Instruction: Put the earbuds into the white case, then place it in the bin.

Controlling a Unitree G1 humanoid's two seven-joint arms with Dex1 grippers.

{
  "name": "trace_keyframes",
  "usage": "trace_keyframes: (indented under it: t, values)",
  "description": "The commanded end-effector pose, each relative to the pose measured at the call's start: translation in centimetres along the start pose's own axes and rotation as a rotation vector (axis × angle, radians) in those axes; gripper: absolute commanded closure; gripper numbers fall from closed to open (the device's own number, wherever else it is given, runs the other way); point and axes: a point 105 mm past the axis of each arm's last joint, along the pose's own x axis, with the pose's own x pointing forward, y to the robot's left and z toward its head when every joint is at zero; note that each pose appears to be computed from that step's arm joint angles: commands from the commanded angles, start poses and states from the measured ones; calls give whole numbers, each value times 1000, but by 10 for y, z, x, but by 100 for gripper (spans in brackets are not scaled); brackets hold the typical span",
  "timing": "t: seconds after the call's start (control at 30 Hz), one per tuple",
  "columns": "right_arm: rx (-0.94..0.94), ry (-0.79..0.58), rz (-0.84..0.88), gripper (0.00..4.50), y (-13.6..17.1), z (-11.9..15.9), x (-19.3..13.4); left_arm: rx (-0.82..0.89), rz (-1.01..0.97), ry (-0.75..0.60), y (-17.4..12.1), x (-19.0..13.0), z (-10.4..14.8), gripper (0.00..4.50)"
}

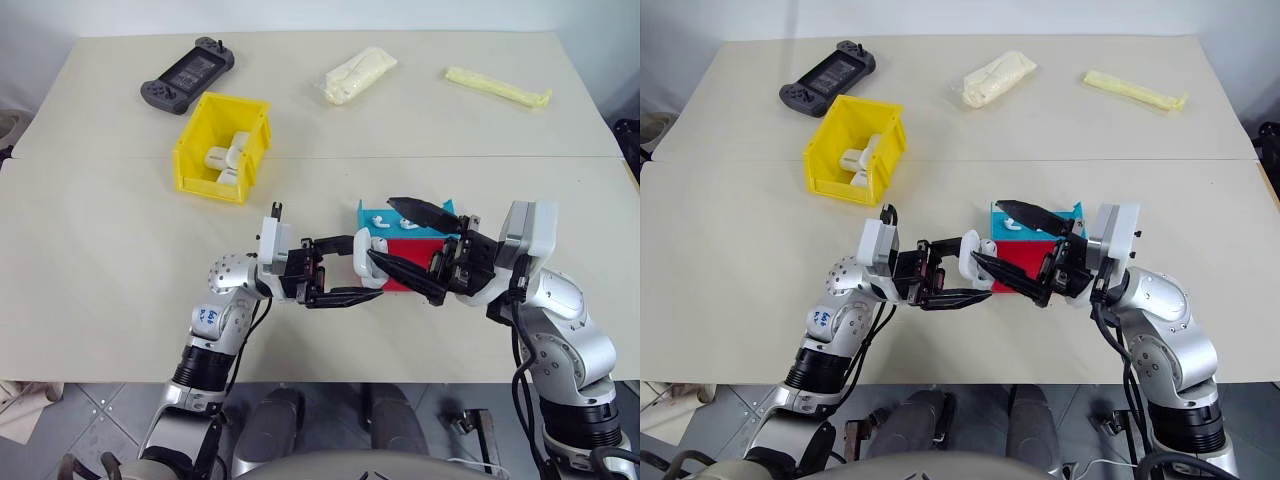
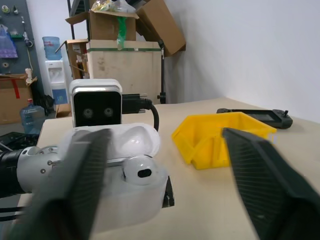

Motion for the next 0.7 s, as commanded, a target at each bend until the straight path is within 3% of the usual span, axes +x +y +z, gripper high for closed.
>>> trace_keyframes:
  t: [0.03, 0.23, 0.37, 0.53, 0.7]
  values:
    - [14, 40, 7, 1, 1, -4, -4, 86, -33, -74, 2, 14, 20, 174]
    - [-8, 44, -26, 1, -3, 2, -14, 88, -26, -77, 3, 14, 17, 174]
    - [-71, 103, -105, 1, -9, 10, -41, 97, 19, -44, 7, 4, 12, 174]
    - [-146, 257, -230, 1, -18, 4, -93, 112, 74, 8, 10, -16, 9, 174]
    - [-199, 467, -376, 1, -29, -8, -170, 134, 133, 45, 8, -34, 10, 174]
